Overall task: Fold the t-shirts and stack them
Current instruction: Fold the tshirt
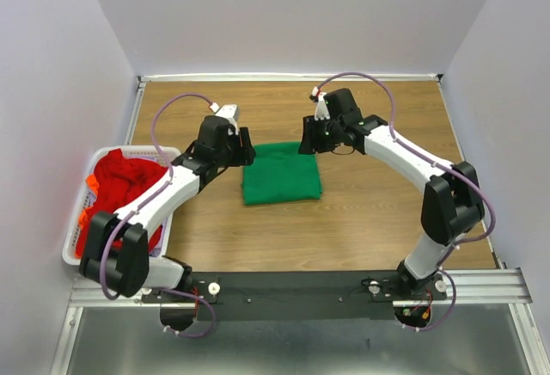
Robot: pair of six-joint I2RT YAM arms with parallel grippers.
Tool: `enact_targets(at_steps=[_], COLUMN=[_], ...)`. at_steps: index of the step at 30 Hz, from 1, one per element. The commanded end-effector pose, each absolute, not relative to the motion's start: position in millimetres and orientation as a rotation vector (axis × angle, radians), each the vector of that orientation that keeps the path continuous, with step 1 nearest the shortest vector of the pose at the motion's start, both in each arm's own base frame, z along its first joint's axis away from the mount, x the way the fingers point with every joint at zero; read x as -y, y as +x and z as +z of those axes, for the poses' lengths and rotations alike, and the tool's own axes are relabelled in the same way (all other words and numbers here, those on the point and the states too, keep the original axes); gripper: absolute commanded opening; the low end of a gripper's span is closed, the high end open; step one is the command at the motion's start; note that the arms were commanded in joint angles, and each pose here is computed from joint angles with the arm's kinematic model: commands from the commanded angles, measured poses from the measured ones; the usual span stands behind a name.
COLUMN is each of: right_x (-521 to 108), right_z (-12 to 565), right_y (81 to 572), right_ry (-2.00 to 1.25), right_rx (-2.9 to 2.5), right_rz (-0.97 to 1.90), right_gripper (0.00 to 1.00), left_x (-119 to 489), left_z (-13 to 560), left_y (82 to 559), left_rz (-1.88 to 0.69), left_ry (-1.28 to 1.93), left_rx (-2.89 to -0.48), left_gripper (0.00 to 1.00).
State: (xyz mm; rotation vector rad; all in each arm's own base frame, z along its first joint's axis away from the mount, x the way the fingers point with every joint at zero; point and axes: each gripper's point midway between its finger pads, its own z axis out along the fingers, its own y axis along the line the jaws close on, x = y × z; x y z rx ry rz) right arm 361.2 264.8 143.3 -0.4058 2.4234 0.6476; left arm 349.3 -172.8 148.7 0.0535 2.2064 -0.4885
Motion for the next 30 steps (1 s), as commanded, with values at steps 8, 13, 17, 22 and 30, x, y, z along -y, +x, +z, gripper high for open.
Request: enact_targets(at_steps=[8, 13, 17, 22, 30], right_x=[-309, -291, -278, -272, -287], right_z=[87, 61, 57, 78, 120], right_y=[393, 432, 448, 456, 453], right_ry=[-0.564, -0.438, -0.362, -0.322, -0.35], right_rx=[-2.335, -2.345, -2.357, -2.322, -2.235], right_rz=[1.054, 1.118, 1.125, 1.168, 1.324], right_gripper=[0.47, 0.45, 0.44, 0.45, 0.45], left_x=[212, 207, 197, 191, 192], left_z=[115, 67, 47, 49, 134], left_y=[419, 448, 454, 460, 460], left_rz=[-0.61, -0.617, -0.598, -0.614, -0.664], left_ry=[0.092, 0.019, -0.045, -0.059, -0.019], left_rx=[-2.192, -2.295, -2.329, -2.323, -2.103], left_gripper=[0.44, 0.38, 0.38, 0.39, 0.58])
